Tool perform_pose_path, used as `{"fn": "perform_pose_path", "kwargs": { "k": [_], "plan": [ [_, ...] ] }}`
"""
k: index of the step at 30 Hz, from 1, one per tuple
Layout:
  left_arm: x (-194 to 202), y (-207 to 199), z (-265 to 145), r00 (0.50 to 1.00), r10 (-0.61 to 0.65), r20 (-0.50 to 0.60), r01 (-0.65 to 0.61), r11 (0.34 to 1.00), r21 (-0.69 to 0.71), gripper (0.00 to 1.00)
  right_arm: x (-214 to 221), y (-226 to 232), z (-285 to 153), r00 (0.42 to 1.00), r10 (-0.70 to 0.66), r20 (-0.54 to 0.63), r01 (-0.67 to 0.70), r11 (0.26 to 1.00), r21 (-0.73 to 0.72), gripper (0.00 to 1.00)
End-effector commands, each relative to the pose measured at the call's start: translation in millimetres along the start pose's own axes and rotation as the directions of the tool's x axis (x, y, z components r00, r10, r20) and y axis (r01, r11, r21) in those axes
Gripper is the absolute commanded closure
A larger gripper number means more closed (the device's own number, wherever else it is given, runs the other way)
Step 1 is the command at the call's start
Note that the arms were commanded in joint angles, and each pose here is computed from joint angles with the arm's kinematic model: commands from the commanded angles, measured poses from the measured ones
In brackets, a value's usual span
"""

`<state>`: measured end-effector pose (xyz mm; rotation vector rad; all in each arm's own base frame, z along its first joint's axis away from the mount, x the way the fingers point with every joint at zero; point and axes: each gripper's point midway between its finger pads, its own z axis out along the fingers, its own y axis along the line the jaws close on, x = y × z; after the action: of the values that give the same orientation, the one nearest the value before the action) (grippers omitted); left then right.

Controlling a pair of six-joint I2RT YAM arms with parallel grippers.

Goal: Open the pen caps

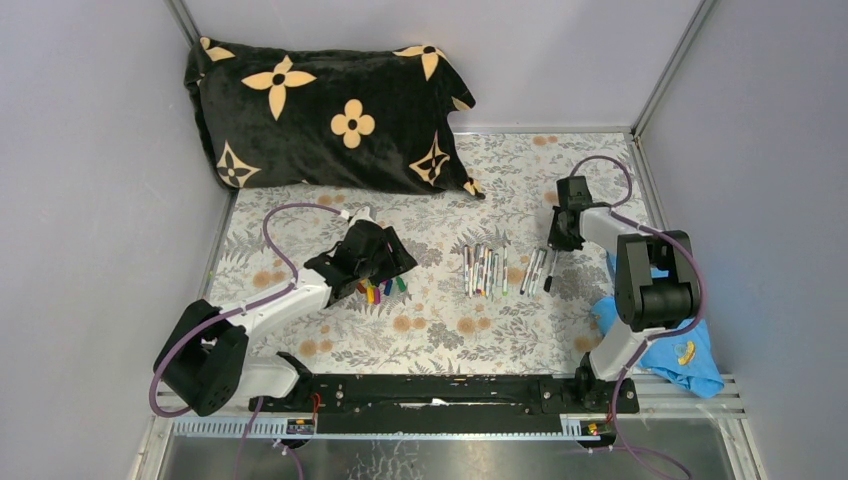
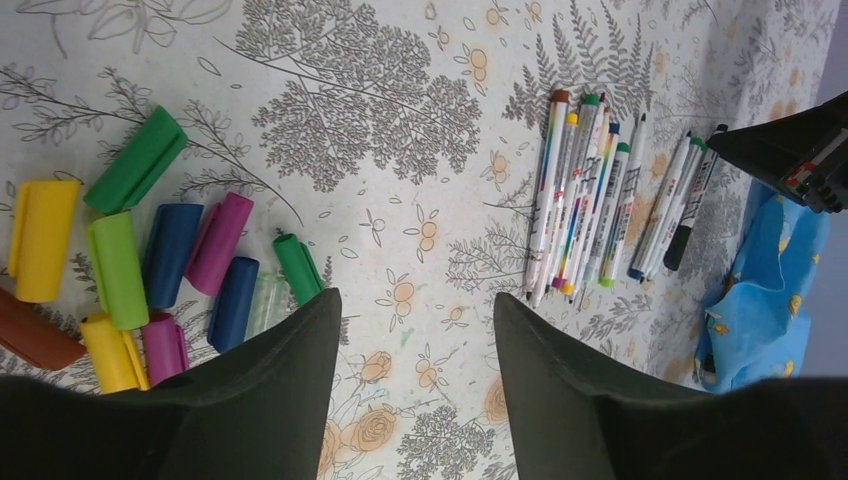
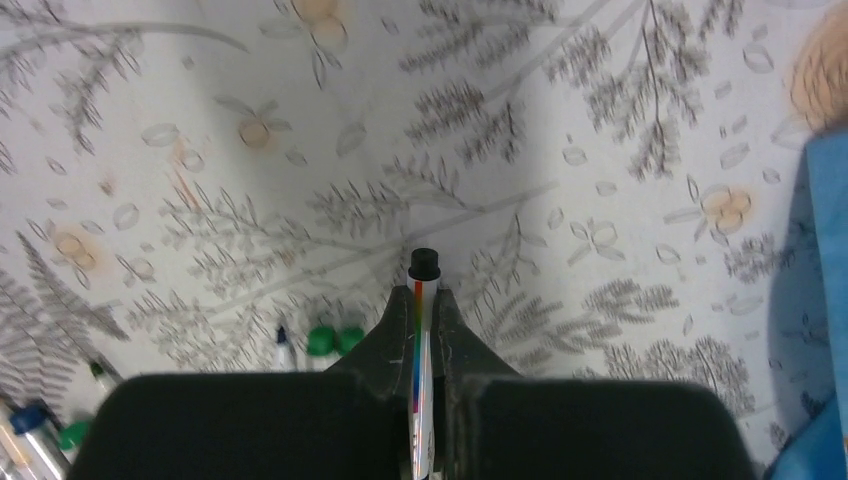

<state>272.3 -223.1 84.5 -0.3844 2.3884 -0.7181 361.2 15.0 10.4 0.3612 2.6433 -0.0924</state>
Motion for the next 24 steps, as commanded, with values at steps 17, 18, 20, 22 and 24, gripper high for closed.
{"fn": "perform_pose_path", "kwargs": {
  "k": [17, 18, 20, 22, 24],
  "plan": [
    [31, -102, -43, 0.969, 0.236, -0.078, -0.144, 0.787, 0.600, 0.28, 7, 117, -164, 0.971, -0.046, 0.233, 0.120, 0.942, -0.312, 1.00],
    [34, -106, -47, 0.966, 0.246, -0.080, -0.144, 0.769, 0.623, 0.28, 11, 129, -169, 0.970, -0.051, 0.239, 0.130, 0.936, -0.328, 1.00],
    [41, -113, -54, 0.960, 0.268, -0.085, -0.147, 0.735, 0.662, 0.28, 20, 153, -174, 0.968, -0.071, 0.240, 0.154, 0.924, -0.349, 1.00],
    [46, -117, -59, 0.953, 0.291, -0.089, -0.153, 0.711, 0.686, 0.28, 28, 174, -179, 0.965, -0.085, 0.247, 0.176, 0.911, -0.372, 1.00],
    [51, -118, -63, 0.947, 0.307, -0.097, -0.154, 0.695, 0.702, 0.28, 33, 191, -183, 0.962, -0.097, 0.256, 0.193, 0.903, -0.383, 1.00]
  ]
}}
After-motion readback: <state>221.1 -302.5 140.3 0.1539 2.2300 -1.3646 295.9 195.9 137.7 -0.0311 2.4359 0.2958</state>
